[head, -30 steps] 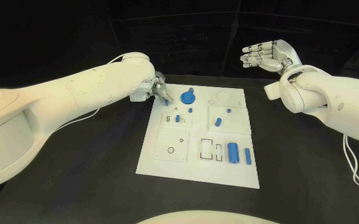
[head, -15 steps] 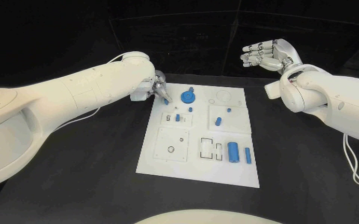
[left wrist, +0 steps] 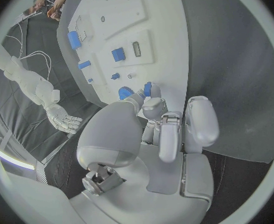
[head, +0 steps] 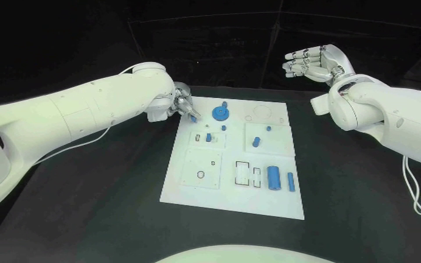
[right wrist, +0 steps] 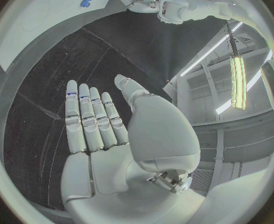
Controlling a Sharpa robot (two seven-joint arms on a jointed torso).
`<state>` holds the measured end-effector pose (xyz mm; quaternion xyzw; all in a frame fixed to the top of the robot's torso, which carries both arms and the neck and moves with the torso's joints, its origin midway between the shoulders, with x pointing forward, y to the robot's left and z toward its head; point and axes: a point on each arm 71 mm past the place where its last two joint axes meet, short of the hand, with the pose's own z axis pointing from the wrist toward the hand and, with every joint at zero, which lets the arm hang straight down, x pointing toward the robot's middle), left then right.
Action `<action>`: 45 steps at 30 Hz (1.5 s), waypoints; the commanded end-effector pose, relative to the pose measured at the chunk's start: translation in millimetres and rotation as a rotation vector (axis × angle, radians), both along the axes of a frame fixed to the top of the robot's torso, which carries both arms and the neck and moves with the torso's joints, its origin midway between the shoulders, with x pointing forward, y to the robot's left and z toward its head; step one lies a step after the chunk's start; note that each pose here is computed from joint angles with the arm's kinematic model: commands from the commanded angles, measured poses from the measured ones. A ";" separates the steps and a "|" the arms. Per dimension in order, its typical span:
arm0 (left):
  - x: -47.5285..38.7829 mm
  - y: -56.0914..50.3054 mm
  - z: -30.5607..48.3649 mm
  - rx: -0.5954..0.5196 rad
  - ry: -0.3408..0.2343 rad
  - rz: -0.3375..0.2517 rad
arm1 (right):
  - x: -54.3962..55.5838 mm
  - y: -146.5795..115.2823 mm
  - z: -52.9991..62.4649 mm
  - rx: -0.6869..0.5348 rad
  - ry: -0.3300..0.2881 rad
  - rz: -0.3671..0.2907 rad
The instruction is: Assemble the parts on the task board
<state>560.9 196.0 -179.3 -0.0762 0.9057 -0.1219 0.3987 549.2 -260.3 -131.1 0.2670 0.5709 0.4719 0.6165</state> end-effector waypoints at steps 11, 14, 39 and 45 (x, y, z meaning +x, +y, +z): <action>-25.7 -2.2 5.9 -0.063 -0.115 -0.004 | 0.9 -1.5 1.4 0.003 -0.003 0.006; -31.9 -3.4 2.3 -0.054 -0.127 -0.019 | 1.1 -1.6 1.2 0.004 -0.002 0.006; -48.8 -11.5 -22.1 0.002 -0.063 -0.095 | 2.4 0.2 0.1 0.004 0.007 0.015; -52.3 -10.4 -23.5 0.010 -0.043 -0.109 | 2.7 0.3 -0.3 0.003 0.012 0.017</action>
